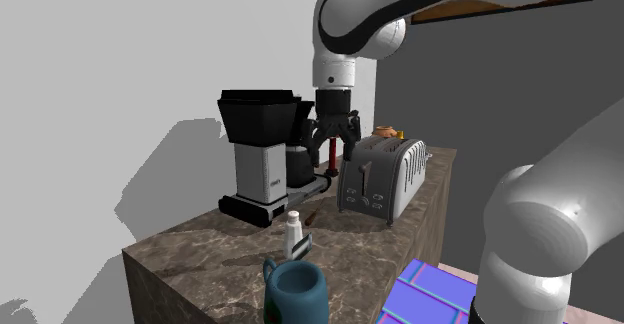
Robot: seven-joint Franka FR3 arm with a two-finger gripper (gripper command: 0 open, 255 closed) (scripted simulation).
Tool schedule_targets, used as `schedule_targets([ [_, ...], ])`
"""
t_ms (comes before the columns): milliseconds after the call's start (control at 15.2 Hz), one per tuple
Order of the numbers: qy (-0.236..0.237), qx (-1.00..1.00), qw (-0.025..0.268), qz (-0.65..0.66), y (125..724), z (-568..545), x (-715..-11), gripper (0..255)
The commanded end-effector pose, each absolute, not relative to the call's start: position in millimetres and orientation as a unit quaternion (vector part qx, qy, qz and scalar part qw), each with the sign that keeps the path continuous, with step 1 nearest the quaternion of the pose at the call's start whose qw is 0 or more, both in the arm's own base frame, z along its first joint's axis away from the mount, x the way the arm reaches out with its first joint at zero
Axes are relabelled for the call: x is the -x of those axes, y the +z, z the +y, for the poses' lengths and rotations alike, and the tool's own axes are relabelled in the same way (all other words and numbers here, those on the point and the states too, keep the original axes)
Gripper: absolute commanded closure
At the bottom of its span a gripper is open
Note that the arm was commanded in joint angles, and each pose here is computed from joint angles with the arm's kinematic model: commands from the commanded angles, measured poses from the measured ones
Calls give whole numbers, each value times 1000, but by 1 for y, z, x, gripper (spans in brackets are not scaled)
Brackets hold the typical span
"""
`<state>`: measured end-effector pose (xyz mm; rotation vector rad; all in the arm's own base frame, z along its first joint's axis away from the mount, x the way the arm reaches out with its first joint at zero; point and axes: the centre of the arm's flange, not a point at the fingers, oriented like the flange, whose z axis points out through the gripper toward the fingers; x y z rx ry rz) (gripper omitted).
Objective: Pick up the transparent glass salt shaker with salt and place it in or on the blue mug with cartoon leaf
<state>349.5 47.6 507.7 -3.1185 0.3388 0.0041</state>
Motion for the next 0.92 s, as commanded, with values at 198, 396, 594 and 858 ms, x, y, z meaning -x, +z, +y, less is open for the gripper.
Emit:
schedule_targets([
  [198,-6,990,20,137,452,69,-382,0],
  [396,-10,988,30,154,422,80,-401,0],
  [594,-12,986,37,165,397,88,-414,0],
  [858,-12,986,37,165,376,89,-414,0],
])
